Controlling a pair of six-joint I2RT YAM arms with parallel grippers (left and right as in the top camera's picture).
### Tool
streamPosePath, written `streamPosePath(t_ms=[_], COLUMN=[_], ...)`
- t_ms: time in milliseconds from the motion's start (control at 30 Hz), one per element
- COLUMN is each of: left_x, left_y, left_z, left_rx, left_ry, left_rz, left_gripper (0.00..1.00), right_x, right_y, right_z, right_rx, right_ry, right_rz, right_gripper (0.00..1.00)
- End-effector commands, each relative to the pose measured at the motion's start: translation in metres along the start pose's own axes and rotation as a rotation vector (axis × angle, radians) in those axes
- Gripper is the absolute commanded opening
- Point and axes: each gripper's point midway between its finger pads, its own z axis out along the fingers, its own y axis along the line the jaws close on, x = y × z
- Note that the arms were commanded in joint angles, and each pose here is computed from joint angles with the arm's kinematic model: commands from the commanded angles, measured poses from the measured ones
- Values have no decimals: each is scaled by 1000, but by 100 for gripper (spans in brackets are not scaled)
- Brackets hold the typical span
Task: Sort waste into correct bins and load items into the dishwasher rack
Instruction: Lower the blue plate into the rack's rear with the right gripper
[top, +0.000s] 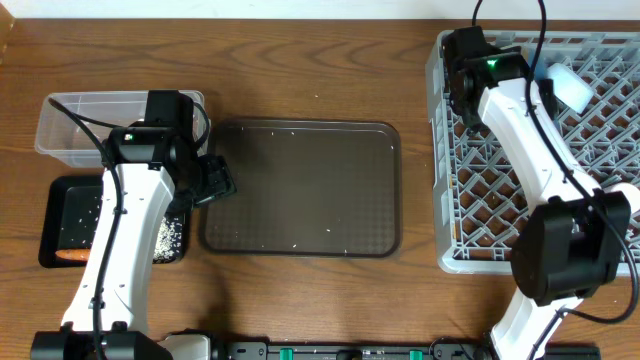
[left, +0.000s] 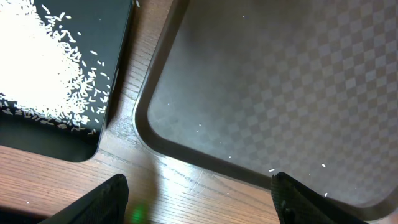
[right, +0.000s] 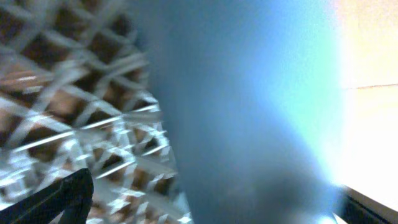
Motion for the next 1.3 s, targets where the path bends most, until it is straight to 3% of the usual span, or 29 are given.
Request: streamPosePath(t_ms=[0, 433, 567, 733, 800, 967, 1267], left_x=[-1, -1, -2, -7, -15, -27, 14], left_y=[2, 3, 2, 0, -3, -9, 9], left_z=[-2, -2, -2, -2, -2, -3, -3], left_rx=[-11, -11, -11, -2, 11, 22, -30], left_ry=[-4, -5, -5, -28, -62, -111, 56], left_rz=[2, 2, 2, 32, 73, 201, 200], left_gripper=[74, 74, 75, 81, 83, 89, 92], right_x=[-1, -10, -4, 2, 11, 36, 95], right_y=[6, -86, -99, -75, -73, -82, -67], right_z=[-26, -78, -78, -82, -79, -54, -33], right_rx=[-164, -215, -377, -797, -884, -884, -903], right_ry=[-23, -183, -168, -145, -111, 22, 247], right_rz=[80, 301, 350, 249, 230, 275, 289], right_gripper=[99, 99, 99, 99, 99, 99, 99])
